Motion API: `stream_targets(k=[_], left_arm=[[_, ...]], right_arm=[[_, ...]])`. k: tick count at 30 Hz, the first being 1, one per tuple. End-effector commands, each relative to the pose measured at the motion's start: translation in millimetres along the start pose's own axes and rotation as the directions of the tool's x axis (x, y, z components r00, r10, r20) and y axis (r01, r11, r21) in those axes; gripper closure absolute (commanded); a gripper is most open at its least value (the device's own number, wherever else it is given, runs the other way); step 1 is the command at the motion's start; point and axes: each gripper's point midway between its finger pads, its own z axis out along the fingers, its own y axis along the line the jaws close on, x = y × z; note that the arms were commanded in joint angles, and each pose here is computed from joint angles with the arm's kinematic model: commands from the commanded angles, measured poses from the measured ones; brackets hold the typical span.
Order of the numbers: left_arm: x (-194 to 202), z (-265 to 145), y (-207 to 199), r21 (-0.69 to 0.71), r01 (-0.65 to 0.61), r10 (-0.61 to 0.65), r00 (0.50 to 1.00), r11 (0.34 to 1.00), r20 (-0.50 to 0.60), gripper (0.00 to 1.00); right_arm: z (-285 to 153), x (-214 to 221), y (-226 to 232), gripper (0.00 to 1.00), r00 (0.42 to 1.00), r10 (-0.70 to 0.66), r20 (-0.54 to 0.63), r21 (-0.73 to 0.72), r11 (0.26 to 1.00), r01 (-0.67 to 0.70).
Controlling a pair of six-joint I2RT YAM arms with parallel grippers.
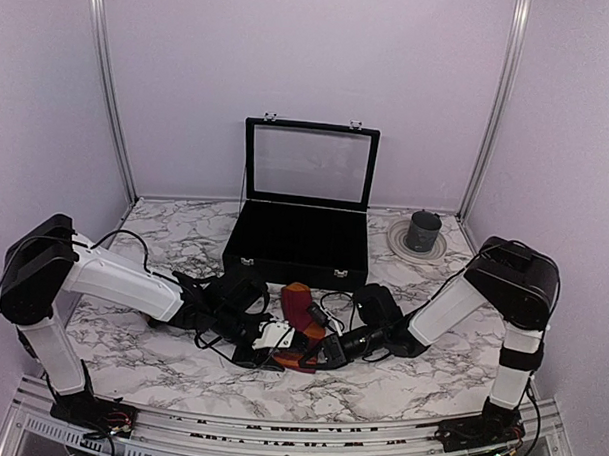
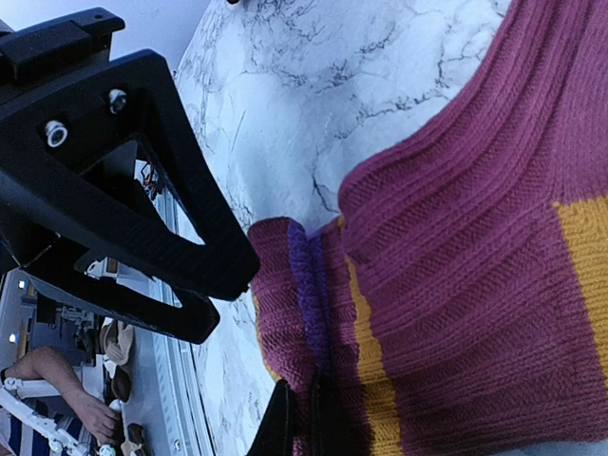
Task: Roll the socks
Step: Roll the sock at the center of the board.
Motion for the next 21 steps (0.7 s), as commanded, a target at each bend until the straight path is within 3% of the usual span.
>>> stream_targets(k=[1,5,10,13,17,21], left_arm=[[11.3,7.2,-6.3,0.013,-0.034,0.034,0.999,0.999,-0.030,0.56],[19.6,11.9,-7.1,0.016,-0.016,0.017,0.998,1.000,-0.061,0.58],[17.4,18.9,-9.7,0.029,0.018,-0.016,0.998,0.999,-0.059,0.77],[17.3,24.4,-10.6,0.056,0.078,-0.074,0.995,0.995,-0.072,0.98],[22.8,26.9,-13.1,0.106,0.177,-0.165,0.980,0.979,-0.114,1.00],[19.0,20.0,-13.1,0.184,0.294,-0.279,0.954,0.938,-0.107,1.00]], right_arm=[[-1.3,44.9,-44.1,1.00,0.976,0.196,-0.096,0.150,0.972,-0.180],[0.0,47.1,-46.8,1.00,0.972,0.213,-0.098,0.154,0.968,-0.196],[-0.5,42.1,-43.5,1.00,0.973,0.217,-0.083,0.146,0.968,-0.203],[-4.7,35.8,-38.8,0.89,0.980,0.188,-0.059,0.151,0.973,-0.178],[-18.0,26.0,-30.7,0.77,0.996,0.084,0.000,0.173,0.981,-0.083],[-43.4,12.4,-16.0,0.64,0.986,-0.118,0.119,0.231,0.969,0.088]])
